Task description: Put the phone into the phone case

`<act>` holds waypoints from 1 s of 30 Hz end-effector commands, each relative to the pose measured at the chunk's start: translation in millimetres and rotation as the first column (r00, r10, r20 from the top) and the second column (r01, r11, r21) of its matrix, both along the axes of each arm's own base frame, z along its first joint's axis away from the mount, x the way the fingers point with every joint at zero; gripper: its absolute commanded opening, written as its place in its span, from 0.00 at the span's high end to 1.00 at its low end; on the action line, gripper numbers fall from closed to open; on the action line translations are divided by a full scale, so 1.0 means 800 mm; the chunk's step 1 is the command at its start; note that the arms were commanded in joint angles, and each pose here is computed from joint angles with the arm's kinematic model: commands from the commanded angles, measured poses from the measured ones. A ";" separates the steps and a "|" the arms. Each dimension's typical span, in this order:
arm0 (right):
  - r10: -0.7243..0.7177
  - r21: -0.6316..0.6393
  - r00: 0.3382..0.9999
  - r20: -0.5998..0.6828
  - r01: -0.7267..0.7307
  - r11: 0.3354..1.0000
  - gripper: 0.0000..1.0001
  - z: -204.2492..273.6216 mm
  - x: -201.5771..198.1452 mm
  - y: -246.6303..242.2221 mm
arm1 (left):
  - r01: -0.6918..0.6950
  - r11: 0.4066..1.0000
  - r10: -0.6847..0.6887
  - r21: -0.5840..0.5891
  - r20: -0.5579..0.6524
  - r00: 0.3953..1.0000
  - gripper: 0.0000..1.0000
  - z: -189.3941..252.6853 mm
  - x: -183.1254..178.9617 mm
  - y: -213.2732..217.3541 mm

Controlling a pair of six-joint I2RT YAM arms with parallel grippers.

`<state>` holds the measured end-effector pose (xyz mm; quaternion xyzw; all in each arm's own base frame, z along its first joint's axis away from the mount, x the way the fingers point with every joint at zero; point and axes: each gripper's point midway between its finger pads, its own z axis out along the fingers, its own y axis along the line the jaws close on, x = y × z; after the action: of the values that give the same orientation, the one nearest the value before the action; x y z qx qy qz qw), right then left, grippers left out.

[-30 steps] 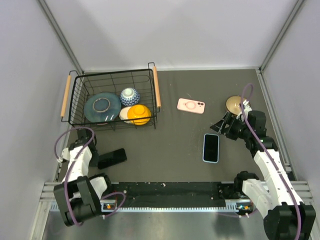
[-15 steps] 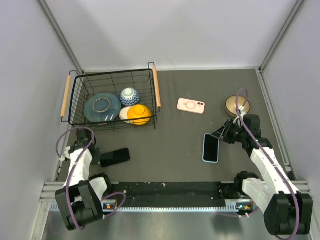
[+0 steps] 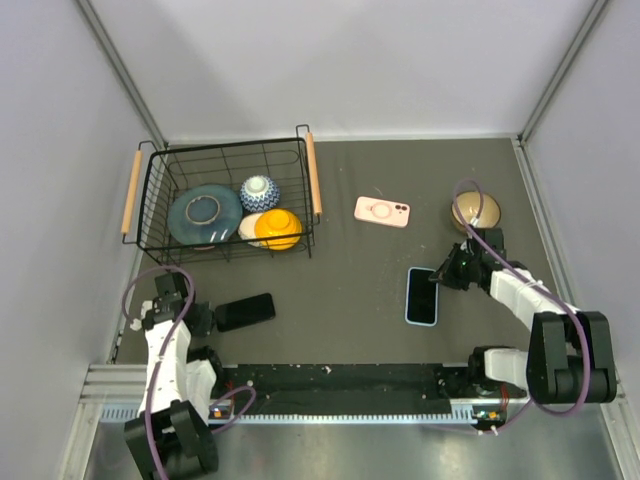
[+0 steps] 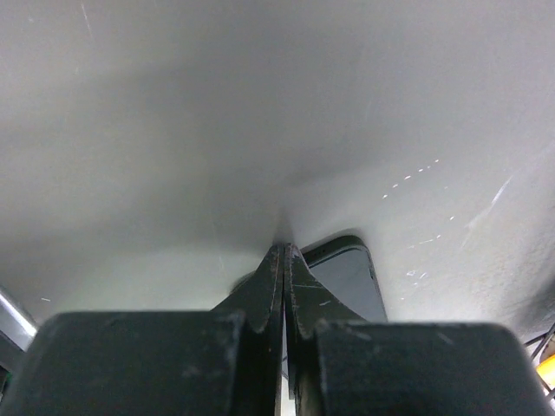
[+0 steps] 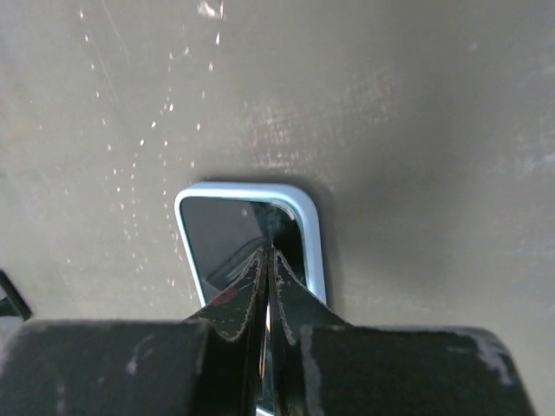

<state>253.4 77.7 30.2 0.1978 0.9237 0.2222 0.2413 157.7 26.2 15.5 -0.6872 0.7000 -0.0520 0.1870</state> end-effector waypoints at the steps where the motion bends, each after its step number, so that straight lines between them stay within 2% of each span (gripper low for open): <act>1: -0.031 -0.112 0.998 0.054 0.037 0.993 1.00 0.009 0.031 -0.027 | 0.025 0.999 -0.026 -0.033 -0.029 0.999 1.00 -0.004 -0.009 -0.010; 8: -0.050 -0.139 0.999 -0.002 0.049 0.989 1.00 -0.003 0.035 -0.033 | 0.027 0.999 -0.029 -0.029 -0.049 0.998 1.00 -0.007 -0.008 -0.007; 16: -0.053 -0.151 0.992 -0.114 0.035 0.988 1.00 -0.028 0.015 -0.035 | 0.019 1.000 -0.019 -0.001 -0.033 0.999 1.00 0.003 -0.004 -0.001; 22: -0.066 -0.167 0.988 -0.137 0.043 0.985 1.00 -0.033 0.004 -0.039 | 0.017 1.000 -0.015 0.024 -0.077 0.997 1.00 0.005 -0.006 0.007; 25: -0.069 -0.169 0.992 -0.110 0.050 0.984 1.00 -0.026 0.008 -0.040 | 0.033 0.999 -0.032 0.017 -0.092 0.995 1.00 0.003 -0.007 0.006; 27: -0.048 -0.123 0.998 -0.048 0.042 0.991 1.00 -0.007 0.021 -0.030 | 0.051 0.999 -0.050 0.004 -0.096 0.994 1.00 0.002 -0.005 0.003; 28: -0.039 -0.099 0.999 -0.010 0.038 0.994 0.91 0.008 0.030 -0.024 | 0.067 0.998 -0.067 0.000 -0.101 0.993 1.00 0.001 -0.005 0.000; 30: -0.021 -0.025 0.996 0.091 0.024 0.999 0.82 0.051 0.042 -0.009 | 0.085 0.996 -0.088 -0.036 -0.112 0.990 1.00 -0.005 -0.009 -0.009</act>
<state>282.2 64.4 34.4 0.2054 0.9295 0.1829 0.2458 155.6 25.6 14.5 -0.6765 0.7194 -0.0321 0.1541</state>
